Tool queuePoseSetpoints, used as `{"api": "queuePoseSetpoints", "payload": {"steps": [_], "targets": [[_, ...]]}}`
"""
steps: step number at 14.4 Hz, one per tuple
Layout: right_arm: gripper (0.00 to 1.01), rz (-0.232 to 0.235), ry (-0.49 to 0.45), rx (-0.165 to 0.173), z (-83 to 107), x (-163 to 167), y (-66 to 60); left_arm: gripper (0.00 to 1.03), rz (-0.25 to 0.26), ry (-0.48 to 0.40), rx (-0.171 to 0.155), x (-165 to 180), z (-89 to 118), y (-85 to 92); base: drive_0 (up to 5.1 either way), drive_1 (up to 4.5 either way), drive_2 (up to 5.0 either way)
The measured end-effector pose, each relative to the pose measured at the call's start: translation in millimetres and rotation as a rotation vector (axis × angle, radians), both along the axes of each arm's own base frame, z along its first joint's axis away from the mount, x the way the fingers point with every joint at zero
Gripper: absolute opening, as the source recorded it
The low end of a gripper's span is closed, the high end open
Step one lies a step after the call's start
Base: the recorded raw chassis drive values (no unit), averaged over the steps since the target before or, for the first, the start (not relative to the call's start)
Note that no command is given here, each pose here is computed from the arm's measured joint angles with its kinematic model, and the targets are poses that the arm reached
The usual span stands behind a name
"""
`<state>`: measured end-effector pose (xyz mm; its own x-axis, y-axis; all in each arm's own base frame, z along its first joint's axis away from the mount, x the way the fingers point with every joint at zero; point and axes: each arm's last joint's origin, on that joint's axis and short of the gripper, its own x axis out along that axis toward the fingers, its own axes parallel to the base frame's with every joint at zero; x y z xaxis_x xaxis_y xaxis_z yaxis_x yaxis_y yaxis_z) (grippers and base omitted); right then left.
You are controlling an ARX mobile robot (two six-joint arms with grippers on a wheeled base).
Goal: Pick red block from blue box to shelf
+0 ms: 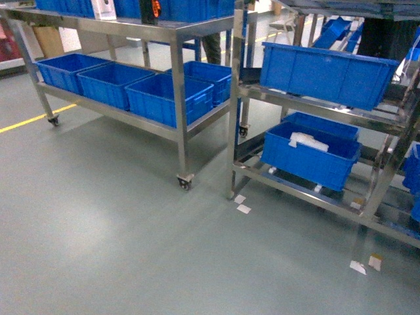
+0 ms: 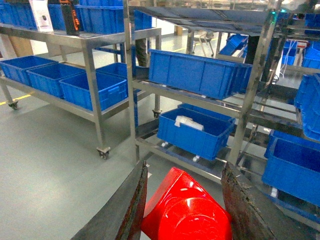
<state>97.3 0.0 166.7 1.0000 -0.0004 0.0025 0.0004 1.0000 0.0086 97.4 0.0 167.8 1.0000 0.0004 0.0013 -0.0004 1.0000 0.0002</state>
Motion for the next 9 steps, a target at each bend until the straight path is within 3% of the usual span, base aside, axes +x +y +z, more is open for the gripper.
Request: {"api": "queuePoseSetpoints", "payload": {"steps": [9], "targets": [[0.38, 0.0, 0.0, 0.0, 0.1, 0.0, 0.0, 0.98, 0.0, 0.0, 0.0, 0.0, 0.0, 0.0, -1.5, -1.54, -1.5]]}}
